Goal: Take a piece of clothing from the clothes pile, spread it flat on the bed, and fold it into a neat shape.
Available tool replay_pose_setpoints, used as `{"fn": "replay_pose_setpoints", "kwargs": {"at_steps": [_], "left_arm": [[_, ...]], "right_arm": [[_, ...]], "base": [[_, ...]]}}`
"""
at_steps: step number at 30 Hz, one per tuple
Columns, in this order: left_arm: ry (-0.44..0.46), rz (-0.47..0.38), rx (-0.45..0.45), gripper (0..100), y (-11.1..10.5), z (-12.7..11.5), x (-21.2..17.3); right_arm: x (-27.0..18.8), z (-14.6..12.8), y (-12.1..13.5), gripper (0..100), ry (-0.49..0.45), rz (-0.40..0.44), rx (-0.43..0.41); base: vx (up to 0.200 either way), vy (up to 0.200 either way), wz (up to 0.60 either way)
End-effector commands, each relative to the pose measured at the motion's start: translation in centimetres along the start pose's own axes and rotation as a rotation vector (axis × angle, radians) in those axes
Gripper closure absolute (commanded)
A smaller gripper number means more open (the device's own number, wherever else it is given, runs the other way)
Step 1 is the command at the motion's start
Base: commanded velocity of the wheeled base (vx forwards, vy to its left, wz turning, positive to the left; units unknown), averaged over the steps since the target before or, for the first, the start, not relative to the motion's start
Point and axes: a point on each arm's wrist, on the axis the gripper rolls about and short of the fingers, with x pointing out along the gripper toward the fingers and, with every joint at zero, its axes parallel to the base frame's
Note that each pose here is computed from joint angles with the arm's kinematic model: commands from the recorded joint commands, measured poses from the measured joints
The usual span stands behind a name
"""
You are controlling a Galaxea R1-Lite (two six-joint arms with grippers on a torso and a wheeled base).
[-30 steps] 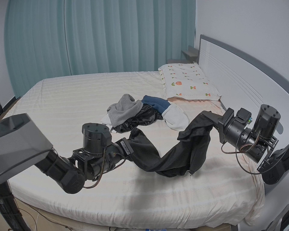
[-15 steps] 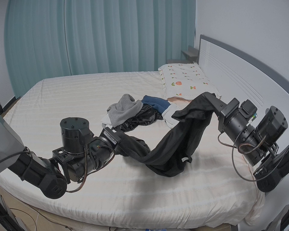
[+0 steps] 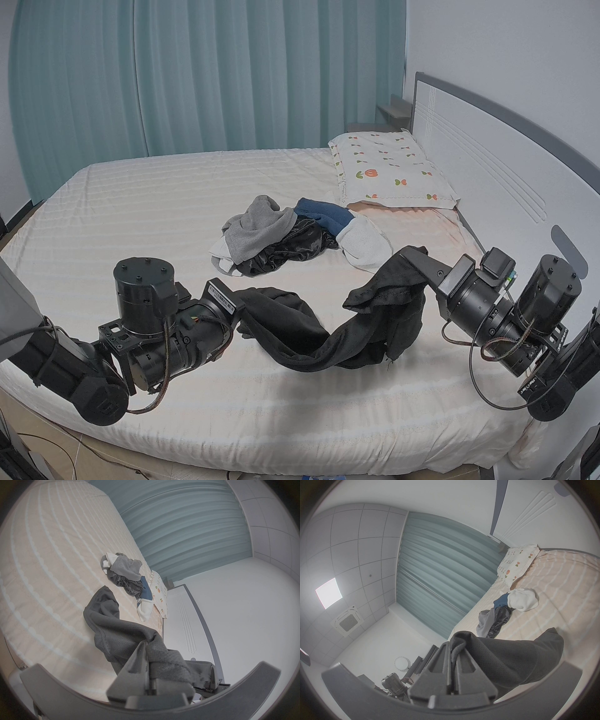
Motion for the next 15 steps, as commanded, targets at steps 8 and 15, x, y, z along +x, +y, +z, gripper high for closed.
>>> {"fn": "replay_pose_setpoints", "kwargs": {"at_steps": [8, 15], "left_arm": [[-0.002, -0.014, 0.000, 100, -0.3, 0.1, -0.5], [-0.001, -0.013, 0.000, 100, -0.3, 0.1, -0.5]], "right_arm": [[0.2, 0.1, -1.2, 100, -0.008, -0.042, -0.001], [0.1, 1.1, -1.7, 100, -0.047, -0.063, -0.012]], "base": [[-0.075, 0.000, 0.00], [-0.200, 0.000, 0.00]]}}
